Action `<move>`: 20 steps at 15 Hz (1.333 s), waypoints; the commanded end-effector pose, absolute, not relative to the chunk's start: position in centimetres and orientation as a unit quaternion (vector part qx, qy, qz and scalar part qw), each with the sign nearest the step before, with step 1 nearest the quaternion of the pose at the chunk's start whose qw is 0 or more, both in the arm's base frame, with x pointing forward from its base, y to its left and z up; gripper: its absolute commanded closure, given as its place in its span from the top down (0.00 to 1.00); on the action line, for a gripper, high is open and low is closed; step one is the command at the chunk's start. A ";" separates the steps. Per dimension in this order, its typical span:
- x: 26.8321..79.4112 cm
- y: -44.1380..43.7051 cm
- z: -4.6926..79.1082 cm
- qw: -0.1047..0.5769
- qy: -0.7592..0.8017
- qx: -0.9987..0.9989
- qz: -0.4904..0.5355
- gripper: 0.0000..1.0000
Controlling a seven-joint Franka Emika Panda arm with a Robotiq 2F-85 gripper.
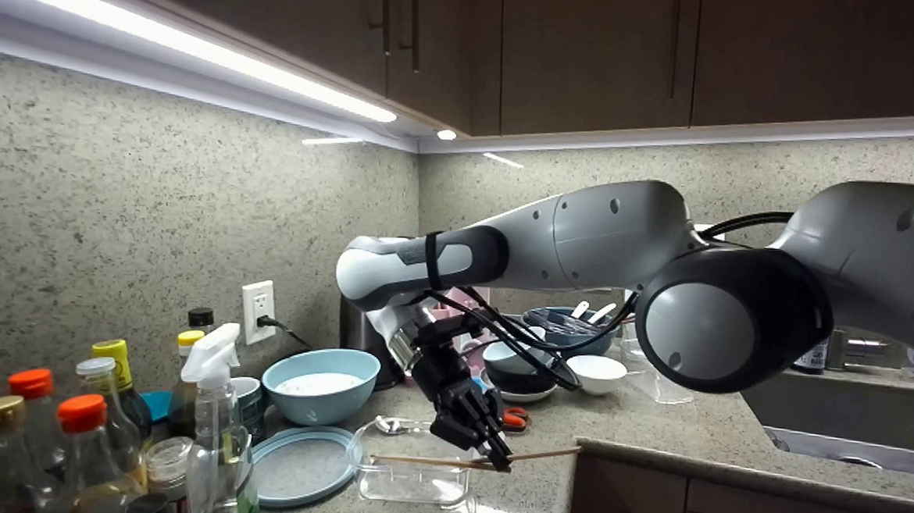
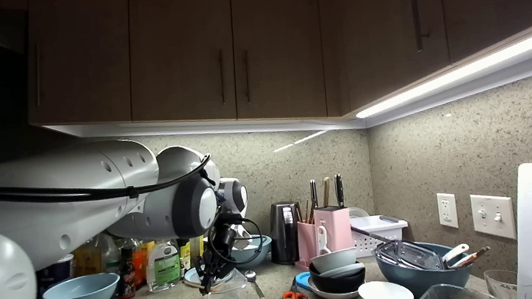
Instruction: Put the wood sticks in the the bowl
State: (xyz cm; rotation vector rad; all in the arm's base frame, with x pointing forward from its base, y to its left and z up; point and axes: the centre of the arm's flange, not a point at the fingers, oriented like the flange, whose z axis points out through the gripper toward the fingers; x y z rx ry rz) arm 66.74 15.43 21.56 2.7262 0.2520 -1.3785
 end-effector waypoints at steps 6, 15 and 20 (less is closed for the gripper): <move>71.6 19.1 22.3 0.047 0.117 0.935 -0.333 0.08; 72.0 19.4 22.9 0.036 0.107 0.947 -0.301 0.59; 72.3 19.4 22.9 0.029 0.106 0.950 -0.293 0.91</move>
